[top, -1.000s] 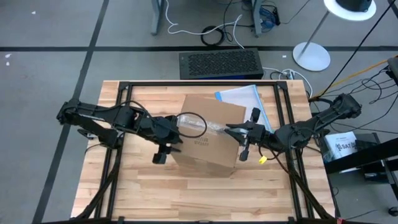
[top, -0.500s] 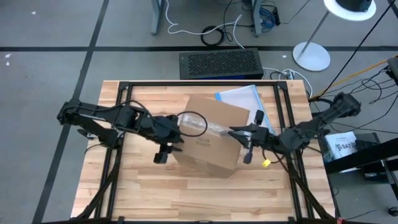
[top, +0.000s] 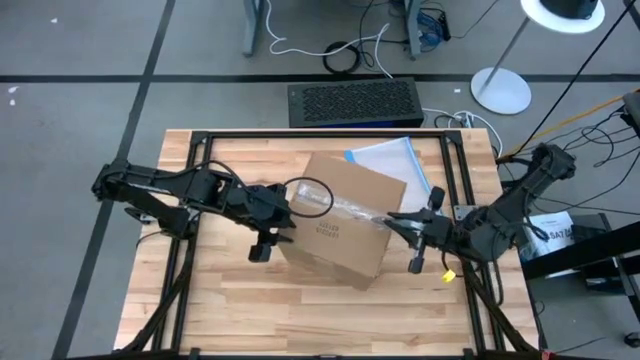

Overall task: Unpack boxes
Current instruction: Open the cardboard box using the gray cutter

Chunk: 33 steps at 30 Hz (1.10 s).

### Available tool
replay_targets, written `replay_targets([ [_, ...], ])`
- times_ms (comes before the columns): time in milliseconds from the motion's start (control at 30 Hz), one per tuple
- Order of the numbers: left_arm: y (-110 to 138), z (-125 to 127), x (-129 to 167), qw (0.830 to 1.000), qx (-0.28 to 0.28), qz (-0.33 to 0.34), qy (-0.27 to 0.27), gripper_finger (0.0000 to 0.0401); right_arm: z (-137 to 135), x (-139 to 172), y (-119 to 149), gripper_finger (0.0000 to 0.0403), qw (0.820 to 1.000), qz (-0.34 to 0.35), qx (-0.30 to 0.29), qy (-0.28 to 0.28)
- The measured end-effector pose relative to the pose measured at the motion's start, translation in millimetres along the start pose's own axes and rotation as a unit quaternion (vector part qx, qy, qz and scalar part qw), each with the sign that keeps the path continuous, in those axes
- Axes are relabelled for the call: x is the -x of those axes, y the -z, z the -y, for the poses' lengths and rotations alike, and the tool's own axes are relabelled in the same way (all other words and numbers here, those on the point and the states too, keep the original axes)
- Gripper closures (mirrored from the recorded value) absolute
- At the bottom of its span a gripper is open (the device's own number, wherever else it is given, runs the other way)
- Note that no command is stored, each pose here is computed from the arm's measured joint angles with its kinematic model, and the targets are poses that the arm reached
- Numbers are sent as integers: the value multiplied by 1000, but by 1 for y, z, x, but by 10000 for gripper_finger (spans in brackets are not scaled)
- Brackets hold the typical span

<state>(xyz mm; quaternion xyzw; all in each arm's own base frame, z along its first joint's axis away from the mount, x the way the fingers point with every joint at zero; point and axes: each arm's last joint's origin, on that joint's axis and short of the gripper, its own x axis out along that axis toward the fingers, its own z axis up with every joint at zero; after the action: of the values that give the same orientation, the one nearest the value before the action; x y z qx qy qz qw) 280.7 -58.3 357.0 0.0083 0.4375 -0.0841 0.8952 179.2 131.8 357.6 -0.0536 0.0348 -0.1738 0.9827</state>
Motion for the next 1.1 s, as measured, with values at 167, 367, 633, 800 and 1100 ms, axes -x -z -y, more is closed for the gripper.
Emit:
replay_targets([
  [167, 0, 0, 0, 1000, 1, 0, -1, 231, -1, 17, -2, 338, 1000, 3, 0, 2],
  [367, 0, 0, 0, 1000, 2, -1, -1, 231, -2, 34, -2, 338, 1000, 5, 11, 13],
  [633, 0, 0, 0, 1000, 2, -1, -1, 231, -1, 49, -4, 338, 1000, 12, 7, 3],
  [800, 0, 0, 0, 1000, 2, -2, -2, 231, 0, 50, -8, 338, 1000, 17, 11, 1],
  [1100, 2, -9, 1, 1000, 14, -10, -17, 231, 0, 68, -11, 338, 998, 24, -17, -57],
])
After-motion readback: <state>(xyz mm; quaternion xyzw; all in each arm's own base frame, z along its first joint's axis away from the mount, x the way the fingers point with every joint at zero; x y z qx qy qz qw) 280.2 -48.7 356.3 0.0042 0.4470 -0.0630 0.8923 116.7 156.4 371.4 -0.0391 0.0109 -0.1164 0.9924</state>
